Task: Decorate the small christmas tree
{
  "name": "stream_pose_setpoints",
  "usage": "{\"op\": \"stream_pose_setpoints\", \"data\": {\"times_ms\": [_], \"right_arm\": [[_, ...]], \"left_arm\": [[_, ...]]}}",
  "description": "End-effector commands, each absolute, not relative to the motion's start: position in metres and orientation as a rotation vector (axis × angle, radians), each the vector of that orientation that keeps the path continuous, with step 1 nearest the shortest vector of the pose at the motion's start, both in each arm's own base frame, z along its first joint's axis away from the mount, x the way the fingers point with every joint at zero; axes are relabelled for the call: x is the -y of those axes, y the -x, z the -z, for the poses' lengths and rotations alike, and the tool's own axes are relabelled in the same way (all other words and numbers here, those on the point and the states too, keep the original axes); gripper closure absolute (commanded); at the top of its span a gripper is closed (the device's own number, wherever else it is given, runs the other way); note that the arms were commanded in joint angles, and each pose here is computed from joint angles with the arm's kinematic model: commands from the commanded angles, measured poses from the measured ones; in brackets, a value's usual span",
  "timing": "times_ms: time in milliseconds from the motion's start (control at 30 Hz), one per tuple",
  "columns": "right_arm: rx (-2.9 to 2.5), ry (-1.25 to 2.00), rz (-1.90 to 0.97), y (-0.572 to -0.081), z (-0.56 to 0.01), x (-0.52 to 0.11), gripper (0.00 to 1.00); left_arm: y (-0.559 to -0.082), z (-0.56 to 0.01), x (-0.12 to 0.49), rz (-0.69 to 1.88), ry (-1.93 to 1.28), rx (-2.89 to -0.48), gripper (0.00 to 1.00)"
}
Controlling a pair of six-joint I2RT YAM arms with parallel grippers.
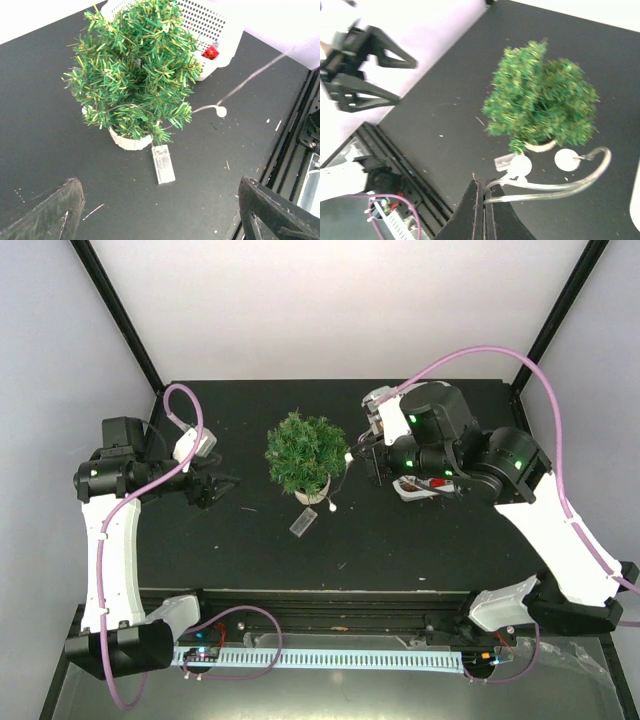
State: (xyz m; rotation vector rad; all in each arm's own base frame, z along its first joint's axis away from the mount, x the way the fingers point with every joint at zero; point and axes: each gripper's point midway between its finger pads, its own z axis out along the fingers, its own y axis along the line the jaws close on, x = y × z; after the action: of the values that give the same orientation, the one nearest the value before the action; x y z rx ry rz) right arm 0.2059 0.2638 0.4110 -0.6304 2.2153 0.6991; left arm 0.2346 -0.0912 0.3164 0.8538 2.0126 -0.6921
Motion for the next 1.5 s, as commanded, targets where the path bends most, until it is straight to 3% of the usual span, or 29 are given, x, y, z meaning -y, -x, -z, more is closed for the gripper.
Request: {"op": "stream_pose_setpoints", "data": {"times_ms": [0,333,900,1200,1467], "right_arm": [[-2.145,0.782,-0.776,-0.185,-0.435,-0.281,0.99],[-2.093,1.039,-0.901,-0.154,-0.445,-0.337,0.99],[-2.279,1.213,-0.853,-0.133,-0.365,-0.356,0.99],[-2.206,1.269,-0.958,-0.134,-0.376,-0.389,0.99],[-2.038,1.191,-1.001,-0.159,-0.419,-0.424,0.99]], "left_arm": [[-0.226,-0.325,0.099,0.736,-0.908,-1.963,0.15],[-0.219,-0.326,0.106,0.796,-0.926,-1.938,0.14],[-0.229,-0.297,0.106,0.868,-0.850,-1.996,0.07],[-0.237,-0.282,0.100,0.841,-0.780,-2.042,0.05],[-0.236,-0.285,0.100,0.830,-0.776,-2.034,0.05]]}}
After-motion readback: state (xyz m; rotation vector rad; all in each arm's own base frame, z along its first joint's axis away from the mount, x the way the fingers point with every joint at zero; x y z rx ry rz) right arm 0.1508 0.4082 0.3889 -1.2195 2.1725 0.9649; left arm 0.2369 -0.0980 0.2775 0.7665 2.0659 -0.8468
